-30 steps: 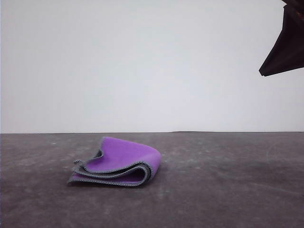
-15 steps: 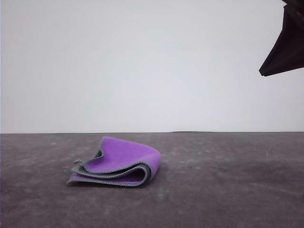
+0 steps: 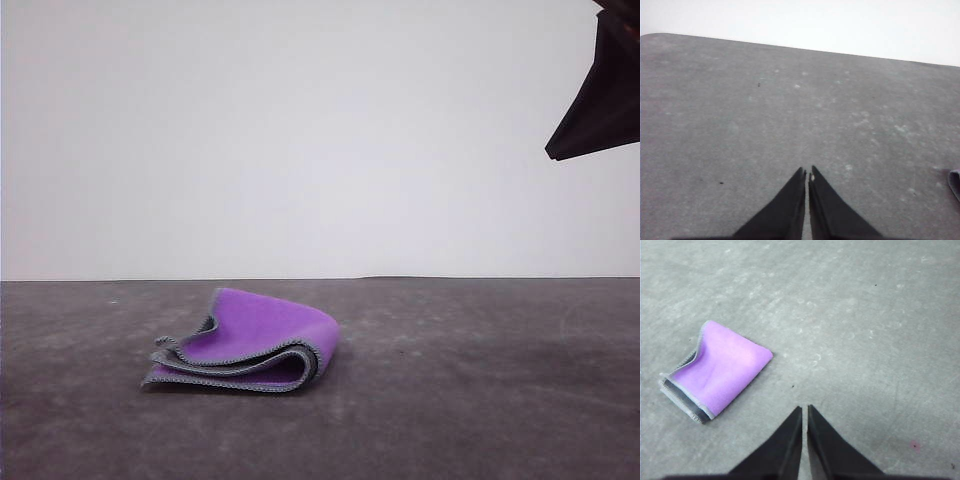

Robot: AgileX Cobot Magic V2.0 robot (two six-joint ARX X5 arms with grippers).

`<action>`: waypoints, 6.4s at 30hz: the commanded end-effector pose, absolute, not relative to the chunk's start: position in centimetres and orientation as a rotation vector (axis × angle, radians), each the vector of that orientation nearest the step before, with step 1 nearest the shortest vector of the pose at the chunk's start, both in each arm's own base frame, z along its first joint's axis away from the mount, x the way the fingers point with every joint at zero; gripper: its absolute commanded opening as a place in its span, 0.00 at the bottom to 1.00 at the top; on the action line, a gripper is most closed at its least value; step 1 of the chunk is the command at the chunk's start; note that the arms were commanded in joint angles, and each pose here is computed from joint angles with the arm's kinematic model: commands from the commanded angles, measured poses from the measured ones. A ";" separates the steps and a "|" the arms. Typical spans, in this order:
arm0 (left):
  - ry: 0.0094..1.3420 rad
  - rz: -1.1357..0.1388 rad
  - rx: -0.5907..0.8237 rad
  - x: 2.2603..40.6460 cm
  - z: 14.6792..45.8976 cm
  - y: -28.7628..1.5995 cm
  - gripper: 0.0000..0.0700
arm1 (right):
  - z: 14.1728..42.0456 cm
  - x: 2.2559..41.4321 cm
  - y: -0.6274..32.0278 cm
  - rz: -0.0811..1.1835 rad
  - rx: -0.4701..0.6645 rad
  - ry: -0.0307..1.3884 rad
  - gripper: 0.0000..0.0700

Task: Fold clothes

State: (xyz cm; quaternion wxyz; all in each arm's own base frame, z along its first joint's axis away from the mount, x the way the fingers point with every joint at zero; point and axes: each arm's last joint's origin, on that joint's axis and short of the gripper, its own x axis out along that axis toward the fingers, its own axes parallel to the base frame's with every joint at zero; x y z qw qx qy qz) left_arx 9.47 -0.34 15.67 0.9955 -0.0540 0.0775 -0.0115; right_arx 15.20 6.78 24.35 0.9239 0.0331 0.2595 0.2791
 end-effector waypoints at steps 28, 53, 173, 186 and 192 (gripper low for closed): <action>0.177 -0.019 -0.091 9.6 15.0 -0.3 0.00 | 22.6 12.6 3.6 0.384 -0.074 0.382 0.02; 0.179 -0.020 -0.091 9.6 15.0 -0.3 0.00 | 15.6 9.7 -0.1 -0.030 -0.001 0.113 0.02; 0.178 -0.020 -0.091 9.6 15.0 -0.3 0.00 | 15.8 9.7 -0.1 -0.030 -0.001 0.089 0.02; 0.179 -0.020 -0.091 9.6 15.0 -0.3 0.00 | 15.8 9.7 -0.1 -0.030 -0.001 0.089 0.02; 0.178 -0.020 -0.091 9.6 15.0 -0.3 0.00 | 15.8 9.7 -0.1 -0.030 -0.001 0.089 0.02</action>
